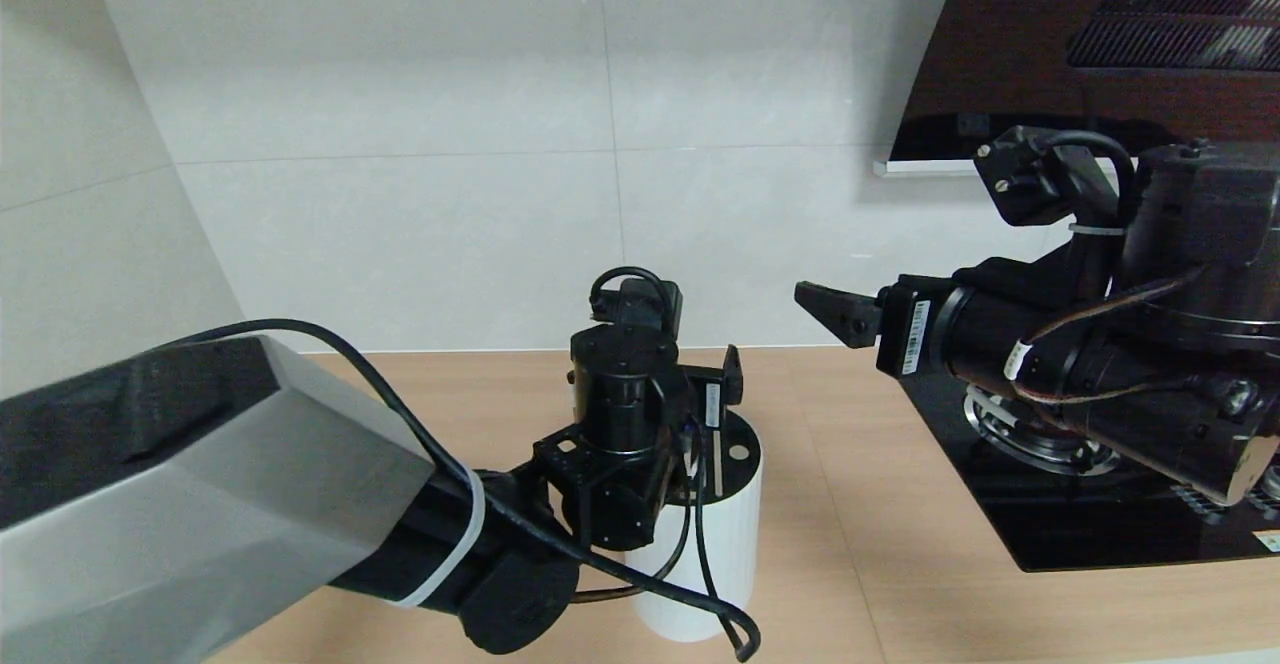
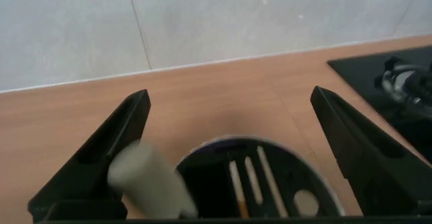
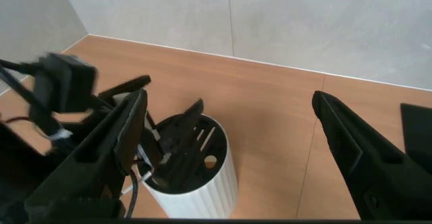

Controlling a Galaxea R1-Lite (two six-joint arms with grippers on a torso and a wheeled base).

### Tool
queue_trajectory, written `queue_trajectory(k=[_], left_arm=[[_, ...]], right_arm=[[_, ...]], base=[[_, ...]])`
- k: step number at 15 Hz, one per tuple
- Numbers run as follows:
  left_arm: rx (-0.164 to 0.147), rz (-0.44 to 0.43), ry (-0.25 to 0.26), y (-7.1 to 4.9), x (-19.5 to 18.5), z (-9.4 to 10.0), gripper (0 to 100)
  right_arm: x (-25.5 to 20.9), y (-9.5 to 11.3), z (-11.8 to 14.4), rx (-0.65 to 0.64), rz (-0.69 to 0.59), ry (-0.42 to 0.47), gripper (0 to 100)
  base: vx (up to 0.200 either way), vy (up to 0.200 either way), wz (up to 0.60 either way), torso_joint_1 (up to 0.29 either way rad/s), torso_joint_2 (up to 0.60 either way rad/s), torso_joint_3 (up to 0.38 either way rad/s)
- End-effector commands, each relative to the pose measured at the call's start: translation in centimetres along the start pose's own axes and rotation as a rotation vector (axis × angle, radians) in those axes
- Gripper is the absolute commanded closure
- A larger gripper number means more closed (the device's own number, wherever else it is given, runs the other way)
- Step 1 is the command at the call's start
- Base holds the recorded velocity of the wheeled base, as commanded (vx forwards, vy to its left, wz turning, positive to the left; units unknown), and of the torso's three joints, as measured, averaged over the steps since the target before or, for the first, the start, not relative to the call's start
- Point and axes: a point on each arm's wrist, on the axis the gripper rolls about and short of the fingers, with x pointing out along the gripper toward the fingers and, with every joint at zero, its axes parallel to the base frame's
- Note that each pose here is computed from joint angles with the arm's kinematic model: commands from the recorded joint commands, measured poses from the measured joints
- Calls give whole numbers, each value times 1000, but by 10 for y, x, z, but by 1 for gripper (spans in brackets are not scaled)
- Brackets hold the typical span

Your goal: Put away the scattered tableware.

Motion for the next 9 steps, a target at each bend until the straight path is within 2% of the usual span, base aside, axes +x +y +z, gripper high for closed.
queue_trajectory(k=[1, 3, 4, 5, 6, 7, 8, 9], left_arm=[[-109, -25, -182, 23, -46, 79, 0], [-108, -37, -256, 55, -87, 119, 0], [-111, -66, -285, 71, -110, 135, 0], [-106, -88, -293, 86, -127, 143, 0], [-86, -102, -282, 109, -150, 144, 0], [-77, -98, -272, 120, -158, 143, 0], [-59, -106, -245, 141, -184, 135, 0], [-58, -75, -250, 155, -203, 132, 0]], right_arm=[[-1, 0, 1, 2, 2, -3, 0], [-14, -2, 10, 9, 5, -38, 0], [-22, -5, 14, -8, 1, -56, 0], [-31, -8, 12, -32, -4, -60, 0], [-49, -14, 4, -71, -9, -50, 0], [-57, -18, 3, -93, -11, -55, 0], [-80, -33, 3, -97, -48, -83, 0], [-95, -41, -3, -96, -66, -88, 0]], base=[[0, 0, 0, 0, 0, 0], [0, 0, 0, 0, 0, 0], [0, 0, 0, 0, 0, 0], [0, 0, 0, 0, 0, 0], [0, 0, 0, 0, 0, 0], [0, 0, 0, 0, 0, 0], [0, 0, 0, 0, 0, 0], [0, 0, 0, 0, 0, 0]])
